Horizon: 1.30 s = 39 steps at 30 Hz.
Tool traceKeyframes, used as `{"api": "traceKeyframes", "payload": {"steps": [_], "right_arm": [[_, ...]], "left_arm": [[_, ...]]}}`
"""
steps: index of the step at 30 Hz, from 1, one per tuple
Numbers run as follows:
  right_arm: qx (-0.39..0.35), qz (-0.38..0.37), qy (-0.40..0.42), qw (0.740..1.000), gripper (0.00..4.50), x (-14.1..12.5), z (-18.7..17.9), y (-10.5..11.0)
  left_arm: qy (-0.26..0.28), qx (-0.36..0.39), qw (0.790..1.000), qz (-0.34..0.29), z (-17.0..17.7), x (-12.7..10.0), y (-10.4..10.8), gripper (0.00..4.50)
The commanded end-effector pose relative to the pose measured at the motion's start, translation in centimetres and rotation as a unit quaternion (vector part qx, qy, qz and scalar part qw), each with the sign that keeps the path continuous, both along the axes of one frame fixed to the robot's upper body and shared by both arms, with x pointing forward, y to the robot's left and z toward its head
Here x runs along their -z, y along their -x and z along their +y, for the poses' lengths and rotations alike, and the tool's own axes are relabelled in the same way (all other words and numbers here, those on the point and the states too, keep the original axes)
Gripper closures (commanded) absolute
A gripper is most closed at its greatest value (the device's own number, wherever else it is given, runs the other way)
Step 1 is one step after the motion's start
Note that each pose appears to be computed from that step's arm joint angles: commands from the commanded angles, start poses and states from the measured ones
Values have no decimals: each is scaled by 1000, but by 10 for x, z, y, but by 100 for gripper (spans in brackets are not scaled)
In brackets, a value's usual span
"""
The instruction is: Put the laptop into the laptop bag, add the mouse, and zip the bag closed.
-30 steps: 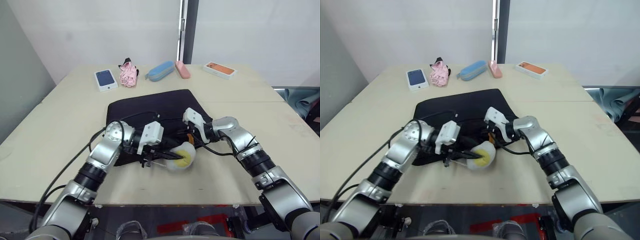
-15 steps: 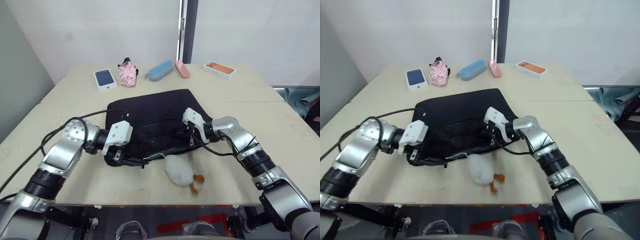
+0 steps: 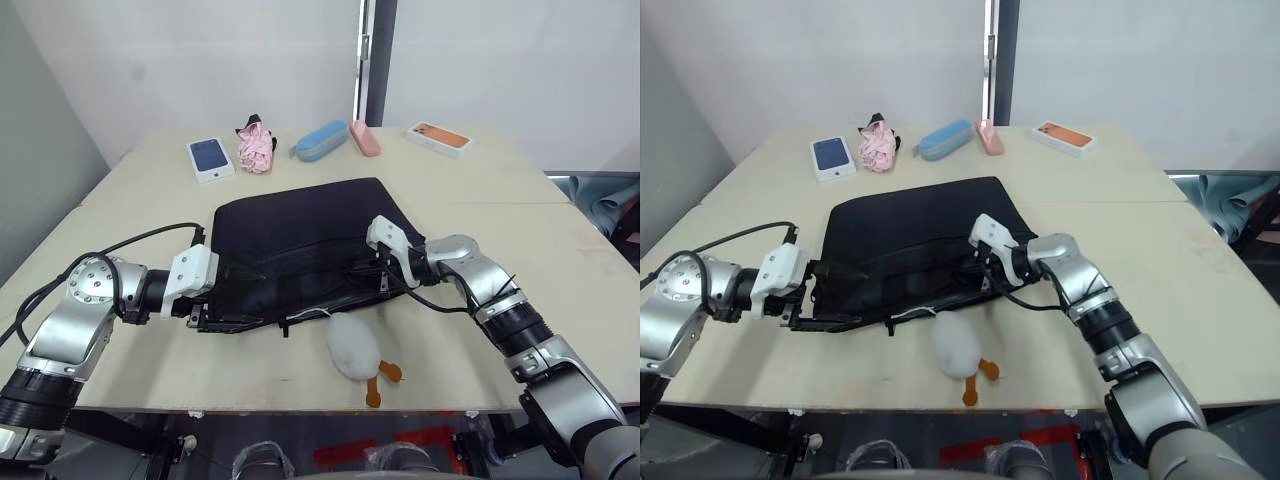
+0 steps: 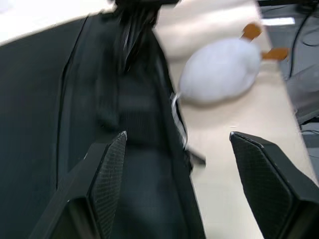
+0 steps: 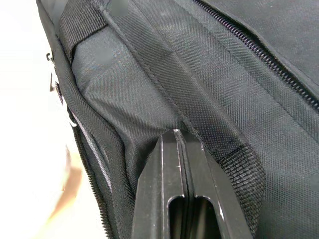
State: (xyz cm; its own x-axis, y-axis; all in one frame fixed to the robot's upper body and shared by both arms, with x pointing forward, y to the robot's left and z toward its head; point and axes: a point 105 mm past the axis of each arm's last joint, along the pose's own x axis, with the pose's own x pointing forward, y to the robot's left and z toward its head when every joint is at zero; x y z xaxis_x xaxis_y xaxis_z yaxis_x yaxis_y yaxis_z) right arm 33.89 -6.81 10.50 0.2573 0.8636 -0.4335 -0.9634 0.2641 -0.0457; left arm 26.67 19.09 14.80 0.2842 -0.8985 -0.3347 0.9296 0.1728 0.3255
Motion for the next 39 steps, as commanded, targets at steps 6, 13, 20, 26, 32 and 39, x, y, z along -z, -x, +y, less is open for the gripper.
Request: {"api": "traceKeyframes", "payload": {"steps": [6, 13, 20, 26, 32, 39], "right_arm": [[-9, 20, -29, 999, 450, -21, -9, 23], [1, 18, -31, 999, 450, -31, -18, 34], [15, 18, -38, 999, 450, -35, -22, 39], [28, 20, -66, 997, 450, -50, -33, 51], [13, 21, -101, 995, 450, -81, -55, 97], [47, 28, -44, 998, 450, -81, -70, 126]], "left_arm": [[105, -41, 994, 15, 1, -26, -18, 103], [126, 7, 991, 42, -27, -29, -30, 103], [99, 82, 991, 47, -49, -27, -18, 103], [135, 116, 984, 30, -62, -55, -15, 156], [93, 178, 978, 48, -81, -32, -6, 354], [79, 162, 982, 48, -93, 0, -35, 444]]}}
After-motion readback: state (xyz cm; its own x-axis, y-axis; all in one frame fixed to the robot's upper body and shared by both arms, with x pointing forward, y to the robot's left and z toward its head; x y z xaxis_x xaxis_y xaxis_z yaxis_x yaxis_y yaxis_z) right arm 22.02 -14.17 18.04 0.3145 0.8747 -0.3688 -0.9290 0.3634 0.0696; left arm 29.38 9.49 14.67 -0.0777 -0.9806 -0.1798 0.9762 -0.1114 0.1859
